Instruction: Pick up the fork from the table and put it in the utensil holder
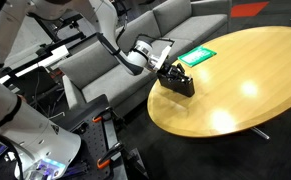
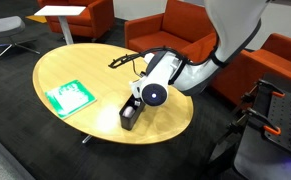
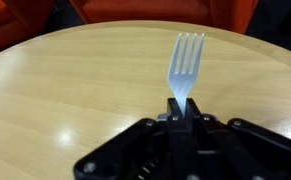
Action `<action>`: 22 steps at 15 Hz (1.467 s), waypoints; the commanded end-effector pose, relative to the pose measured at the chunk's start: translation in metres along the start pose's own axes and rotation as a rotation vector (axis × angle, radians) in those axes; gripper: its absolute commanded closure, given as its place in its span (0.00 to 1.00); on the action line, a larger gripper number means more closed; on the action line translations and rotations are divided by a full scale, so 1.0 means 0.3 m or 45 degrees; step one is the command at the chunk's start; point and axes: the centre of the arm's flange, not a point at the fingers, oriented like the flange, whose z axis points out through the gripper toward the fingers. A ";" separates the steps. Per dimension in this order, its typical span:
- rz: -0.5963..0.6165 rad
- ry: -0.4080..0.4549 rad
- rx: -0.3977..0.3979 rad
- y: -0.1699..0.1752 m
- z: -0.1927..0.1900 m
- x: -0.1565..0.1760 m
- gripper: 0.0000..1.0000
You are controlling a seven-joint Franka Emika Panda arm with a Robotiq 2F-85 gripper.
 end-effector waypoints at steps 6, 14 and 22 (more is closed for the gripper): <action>0.013 -0.007 -0.033 0.046 -0.094 0.017 0.34; 0.076 0.004 -0.036 0.099 -0.122 -0.242 0.00; 0.164 0.350 0.026 0.101 -0.273 -0.587 0.00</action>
